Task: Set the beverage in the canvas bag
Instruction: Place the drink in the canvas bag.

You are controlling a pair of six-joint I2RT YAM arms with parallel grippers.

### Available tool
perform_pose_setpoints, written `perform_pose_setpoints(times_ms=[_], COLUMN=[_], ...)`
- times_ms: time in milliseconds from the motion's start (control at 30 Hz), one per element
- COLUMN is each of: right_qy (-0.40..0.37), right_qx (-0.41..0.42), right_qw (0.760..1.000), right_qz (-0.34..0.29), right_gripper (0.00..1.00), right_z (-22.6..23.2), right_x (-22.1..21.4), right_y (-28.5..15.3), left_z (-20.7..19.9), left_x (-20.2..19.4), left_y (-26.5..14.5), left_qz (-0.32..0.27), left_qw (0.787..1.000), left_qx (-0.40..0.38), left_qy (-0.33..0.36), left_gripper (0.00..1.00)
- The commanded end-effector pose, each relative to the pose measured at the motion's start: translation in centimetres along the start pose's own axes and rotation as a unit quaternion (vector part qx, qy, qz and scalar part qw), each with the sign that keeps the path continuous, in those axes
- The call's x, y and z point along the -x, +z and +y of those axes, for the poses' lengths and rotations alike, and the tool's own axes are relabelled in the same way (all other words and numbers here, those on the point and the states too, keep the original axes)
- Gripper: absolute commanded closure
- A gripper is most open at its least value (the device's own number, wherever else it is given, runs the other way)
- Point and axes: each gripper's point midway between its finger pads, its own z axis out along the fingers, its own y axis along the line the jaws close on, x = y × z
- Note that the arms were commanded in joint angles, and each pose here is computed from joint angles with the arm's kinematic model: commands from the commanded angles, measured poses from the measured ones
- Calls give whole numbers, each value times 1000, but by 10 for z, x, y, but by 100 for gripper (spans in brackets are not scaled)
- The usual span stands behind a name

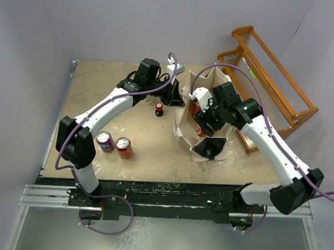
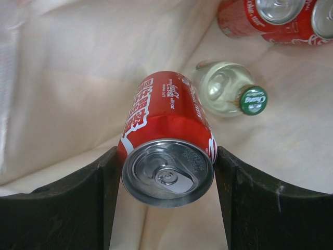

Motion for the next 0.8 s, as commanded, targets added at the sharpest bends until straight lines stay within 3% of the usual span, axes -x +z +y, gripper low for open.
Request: perform_pose_setpoints(times_ms=[0, 333, 767], right_qy=[15, -28, -43], right_qx=[-54, -45, -67], right_qw=[996, 997, 997], right_qz=[-67, -64, -14], right_gripper=[100, 100, 100], right_z=[-33, -43, -54], right_x=[41, 53, 31], right_y=[-1, 45, 84], left_z=[-8, -16, 12], left_x=[6, 5, 9], left_y=[3, 5, -4], left_qz=[-6, -9, -22], left_qw=[999, 998, 997], left_qx=[-23, -56, -46], left_qy=[22, -3, -52], left_gripper=[100, 100, 100])
